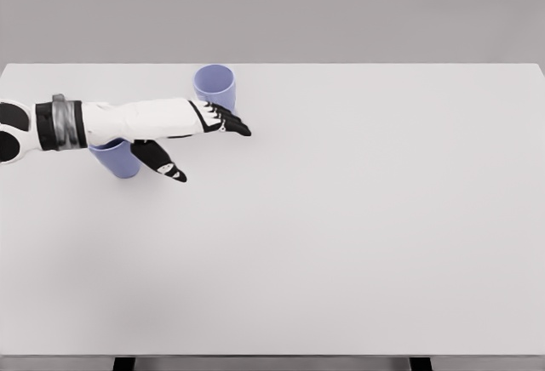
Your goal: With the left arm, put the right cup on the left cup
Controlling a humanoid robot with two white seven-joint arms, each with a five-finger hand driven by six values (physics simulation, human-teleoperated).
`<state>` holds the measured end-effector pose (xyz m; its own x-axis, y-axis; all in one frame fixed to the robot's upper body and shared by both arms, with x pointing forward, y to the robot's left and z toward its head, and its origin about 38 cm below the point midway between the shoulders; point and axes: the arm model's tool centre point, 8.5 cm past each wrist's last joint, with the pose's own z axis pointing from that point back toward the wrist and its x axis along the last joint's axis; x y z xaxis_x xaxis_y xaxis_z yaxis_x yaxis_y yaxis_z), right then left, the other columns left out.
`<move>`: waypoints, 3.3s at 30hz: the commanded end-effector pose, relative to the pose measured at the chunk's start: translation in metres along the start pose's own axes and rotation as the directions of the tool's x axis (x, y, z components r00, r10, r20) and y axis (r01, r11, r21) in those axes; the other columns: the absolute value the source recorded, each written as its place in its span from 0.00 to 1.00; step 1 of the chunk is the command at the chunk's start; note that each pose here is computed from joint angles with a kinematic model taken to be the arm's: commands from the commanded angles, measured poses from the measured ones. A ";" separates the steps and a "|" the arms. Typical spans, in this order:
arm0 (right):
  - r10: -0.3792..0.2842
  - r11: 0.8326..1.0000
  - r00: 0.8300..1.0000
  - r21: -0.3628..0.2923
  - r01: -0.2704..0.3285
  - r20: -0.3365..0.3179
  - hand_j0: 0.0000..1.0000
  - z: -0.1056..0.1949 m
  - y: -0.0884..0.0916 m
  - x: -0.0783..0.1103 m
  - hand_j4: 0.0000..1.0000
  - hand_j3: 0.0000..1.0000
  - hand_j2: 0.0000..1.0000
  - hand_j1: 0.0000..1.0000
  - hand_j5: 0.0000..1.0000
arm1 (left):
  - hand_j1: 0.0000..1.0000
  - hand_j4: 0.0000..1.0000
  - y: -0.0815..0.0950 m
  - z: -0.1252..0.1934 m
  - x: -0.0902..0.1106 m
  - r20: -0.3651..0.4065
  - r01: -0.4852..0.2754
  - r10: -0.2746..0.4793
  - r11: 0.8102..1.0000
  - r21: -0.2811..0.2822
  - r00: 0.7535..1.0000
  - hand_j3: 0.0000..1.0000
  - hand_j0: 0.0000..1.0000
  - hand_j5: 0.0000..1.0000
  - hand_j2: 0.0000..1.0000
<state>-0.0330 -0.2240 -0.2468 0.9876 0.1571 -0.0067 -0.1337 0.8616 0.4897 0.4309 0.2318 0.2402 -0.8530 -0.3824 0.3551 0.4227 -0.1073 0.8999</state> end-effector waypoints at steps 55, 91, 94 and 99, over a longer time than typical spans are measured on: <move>0.000 1.000 1.000 0.000 0.000 0.002 1.00 0.000 0.000 0.000 1.00 1.00 1.00 1.00 1.00 | 1.00 1.00 0.043 -0.060 -0.112 -0.318 -0.023 0.020 1.000 -0.007 0.948 1.00 1.00 1.00 1.00; 0.000 1.000 1.000 0.000 0.000 0.002 1.00 0.000 0.000 0.000 1.00 1.00 1.00 1.00 1.00 | 0.92 0.92 0.036 -0.073 -0.118 -0.351 -0.008 -0.003 0.999 -0.031 0.937 0.92 0.92 0.92 0.92; 0.000 1.000 1.000 0.000 0.000 0.002 1.00 0.000 0.000 0.000 1.00 1.00 1.00 1.00 1.00 | 0.81 0.81 0.036 -0.073 -0.119 -0.352 -0.009 -0.002 0.999 -0.032 0.936 0.81 0.81 0.81 0.81; 0.000 1.000 1.000 0.000 0.000 0.002 1.00 0.000 0.000 0.000 1.00 1.00 1.00 1.00 1.00 | 0.72 0.72 0.034 -0.072 -0.119 -0.353 -0.014 0.000 0.999 -0.036 0.936 0.72 0.72 0.72 0.72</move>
<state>-0.0325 -0.2240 -0.2469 0.9879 0.1552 -0.0055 -0.1327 0.8619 0.4894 0.5687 0.2070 0.2091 -0.6924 -0.6806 0.2393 0.4443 -0.1410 0.8847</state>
